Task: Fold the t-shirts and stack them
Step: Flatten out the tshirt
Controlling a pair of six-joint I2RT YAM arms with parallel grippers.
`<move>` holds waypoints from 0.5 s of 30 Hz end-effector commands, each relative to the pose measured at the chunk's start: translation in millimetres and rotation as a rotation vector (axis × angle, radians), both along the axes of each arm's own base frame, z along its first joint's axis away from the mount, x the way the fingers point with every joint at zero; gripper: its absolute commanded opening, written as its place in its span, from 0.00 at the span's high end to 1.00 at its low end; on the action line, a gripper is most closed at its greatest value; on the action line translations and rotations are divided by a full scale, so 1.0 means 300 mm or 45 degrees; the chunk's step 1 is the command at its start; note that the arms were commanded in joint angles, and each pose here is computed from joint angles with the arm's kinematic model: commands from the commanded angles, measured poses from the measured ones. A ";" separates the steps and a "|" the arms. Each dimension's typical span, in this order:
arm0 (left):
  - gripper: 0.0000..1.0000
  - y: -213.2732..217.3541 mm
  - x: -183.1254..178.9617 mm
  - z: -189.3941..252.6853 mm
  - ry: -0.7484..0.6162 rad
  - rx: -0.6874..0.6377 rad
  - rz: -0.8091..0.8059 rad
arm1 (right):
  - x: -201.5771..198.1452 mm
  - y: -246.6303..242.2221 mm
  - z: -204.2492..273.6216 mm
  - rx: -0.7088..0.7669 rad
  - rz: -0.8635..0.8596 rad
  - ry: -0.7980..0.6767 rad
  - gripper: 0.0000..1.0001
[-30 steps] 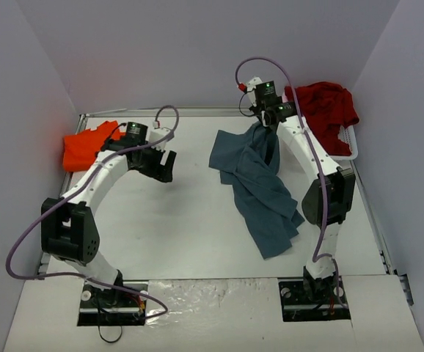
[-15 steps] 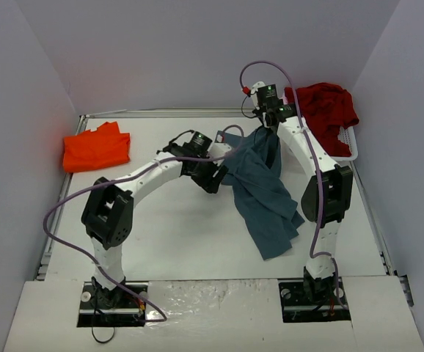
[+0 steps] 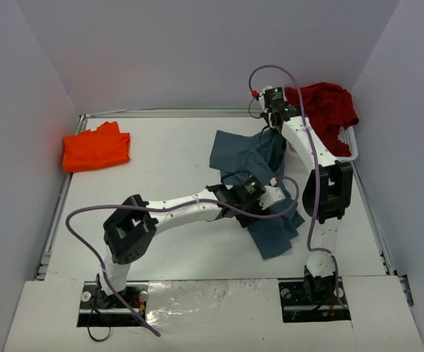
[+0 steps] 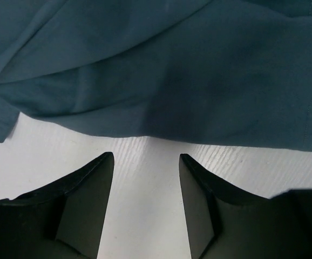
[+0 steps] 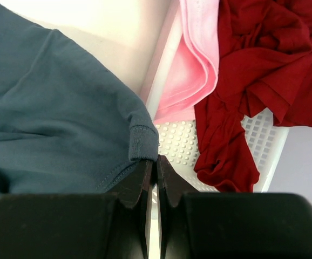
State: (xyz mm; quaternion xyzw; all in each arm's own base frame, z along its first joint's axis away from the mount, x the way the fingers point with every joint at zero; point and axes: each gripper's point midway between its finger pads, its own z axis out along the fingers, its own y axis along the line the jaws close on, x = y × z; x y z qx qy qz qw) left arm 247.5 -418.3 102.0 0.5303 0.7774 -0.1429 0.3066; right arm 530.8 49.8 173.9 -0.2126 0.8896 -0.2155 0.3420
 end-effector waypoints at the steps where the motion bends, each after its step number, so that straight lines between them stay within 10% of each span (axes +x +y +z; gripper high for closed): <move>1: 0.50 -0.039 0.054 0.030 -0.092 -0.028 0.069 | -0.006 0.002 -0.035 -0.004 -0.011 0.021 1.00; 15: 0.56 -0.205 -0.122 -0.042 -0.063 -0.011 -0.044 | -0.008 0.001 -0.094 -0.009 -0.001 0.071 1.00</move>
